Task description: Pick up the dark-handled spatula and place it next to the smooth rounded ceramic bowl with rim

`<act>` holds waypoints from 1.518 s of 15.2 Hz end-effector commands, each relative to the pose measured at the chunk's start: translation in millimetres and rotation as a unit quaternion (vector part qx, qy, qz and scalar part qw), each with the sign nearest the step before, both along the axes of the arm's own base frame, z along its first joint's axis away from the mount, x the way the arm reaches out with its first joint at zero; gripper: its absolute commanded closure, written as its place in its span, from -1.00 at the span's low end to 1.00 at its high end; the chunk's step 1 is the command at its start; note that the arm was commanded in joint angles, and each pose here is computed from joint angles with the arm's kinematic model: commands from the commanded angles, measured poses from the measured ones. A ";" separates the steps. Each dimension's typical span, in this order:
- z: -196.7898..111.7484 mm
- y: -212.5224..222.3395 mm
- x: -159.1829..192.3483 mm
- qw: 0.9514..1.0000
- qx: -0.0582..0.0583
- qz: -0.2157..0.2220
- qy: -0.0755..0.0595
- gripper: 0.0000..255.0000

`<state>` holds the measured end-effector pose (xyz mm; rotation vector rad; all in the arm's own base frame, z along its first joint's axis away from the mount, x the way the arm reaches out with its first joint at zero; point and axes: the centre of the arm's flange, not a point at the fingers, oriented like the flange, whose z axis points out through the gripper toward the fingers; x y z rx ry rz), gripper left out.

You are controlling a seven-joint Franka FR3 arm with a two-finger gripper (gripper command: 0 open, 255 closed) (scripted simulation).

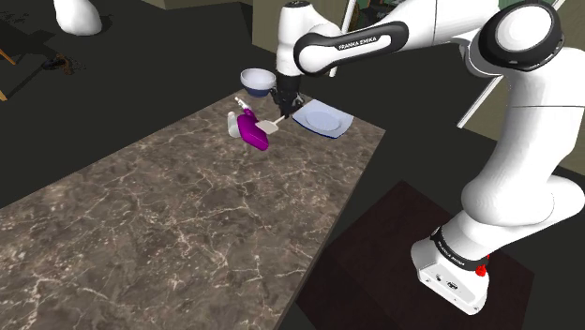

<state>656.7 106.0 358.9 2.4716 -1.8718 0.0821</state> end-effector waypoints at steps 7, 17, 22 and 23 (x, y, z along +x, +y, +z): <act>-8.4 -0.5 0.7 1.000 0.000 0.000 0.000 1.00; 17.9 1.1 0.2 1.000 0.000 0.000 0.000 -1.00; 41.4 2.7 -0.3 1.000 0.000 0.000 0.000 -1.00; 41.5 2.7 -0.3 1.000 0.000 0.000 0.000 -1.00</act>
